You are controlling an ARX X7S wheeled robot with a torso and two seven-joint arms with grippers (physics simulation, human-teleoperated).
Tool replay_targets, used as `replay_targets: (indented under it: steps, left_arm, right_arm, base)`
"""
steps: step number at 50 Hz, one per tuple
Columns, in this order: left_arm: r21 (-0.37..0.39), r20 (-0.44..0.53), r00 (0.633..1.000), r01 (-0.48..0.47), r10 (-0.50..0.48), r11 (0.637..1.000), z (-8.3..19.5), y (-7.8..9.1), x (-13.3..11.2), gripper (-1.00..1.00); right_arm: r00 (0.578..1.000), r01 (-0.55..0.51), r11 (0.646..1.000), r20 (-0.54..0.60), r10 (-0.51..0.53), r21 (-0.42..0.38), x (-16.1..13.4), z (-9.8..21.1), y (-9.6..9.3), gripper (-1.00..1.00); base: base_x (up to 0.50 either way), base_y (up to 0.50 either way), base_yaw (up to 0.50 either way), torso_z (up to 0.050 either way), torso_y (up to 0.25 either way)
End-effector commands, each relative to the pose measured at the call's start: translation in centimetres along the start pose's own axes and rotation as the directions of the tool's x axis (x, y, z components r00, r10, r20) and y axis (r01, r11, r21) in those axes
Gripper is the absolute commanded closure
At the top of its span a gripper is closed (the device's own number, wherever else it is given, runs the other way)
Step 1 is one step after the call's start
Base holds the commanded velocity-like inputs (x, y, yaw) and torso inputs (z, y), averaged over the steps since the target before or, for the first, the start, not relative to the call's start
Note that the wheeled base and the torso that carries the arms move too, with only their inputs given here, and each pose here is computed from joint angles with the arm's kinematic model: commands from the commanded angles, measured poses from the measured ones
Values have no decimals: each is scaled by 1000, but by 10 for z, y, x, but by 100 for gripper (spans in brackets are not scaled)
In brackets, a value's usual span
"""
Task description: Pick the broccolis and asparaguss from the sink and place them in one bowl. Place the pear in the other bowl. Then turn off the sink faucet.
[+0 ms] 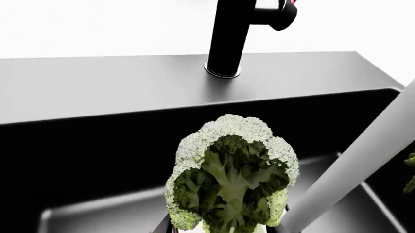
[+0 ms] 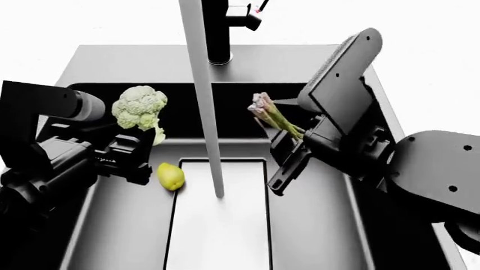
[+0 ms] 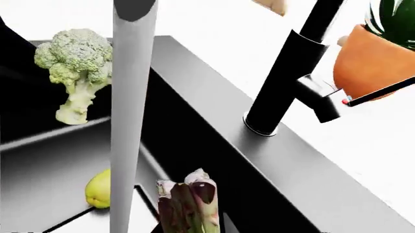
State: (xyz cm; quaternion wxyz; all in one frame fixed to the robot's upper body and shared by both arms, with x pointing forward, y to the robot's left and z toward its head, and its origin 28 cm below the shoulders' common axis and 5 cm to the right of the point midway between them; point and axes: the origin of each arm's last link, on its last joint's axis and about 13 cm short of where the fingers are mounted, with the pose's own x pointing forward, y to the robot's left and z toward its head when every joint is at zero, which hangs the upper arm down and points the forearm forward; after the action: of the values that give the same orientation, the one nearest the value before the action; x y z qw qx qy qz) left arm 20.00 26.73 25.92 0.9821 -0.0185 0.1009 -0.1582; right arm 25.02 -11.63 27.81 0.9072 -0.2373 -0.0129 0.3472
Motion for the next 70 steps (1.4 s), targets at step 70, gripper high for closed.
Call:
replay_targets:
  steps: [70]
  left_arm:
    - [63,223,973,46,-59,997,26,-15,-32,100]
  right_arm:
    - [916,210,955,298,-268,211,-70,55,46,100]
  base:
    - [0,0,0,0,1]
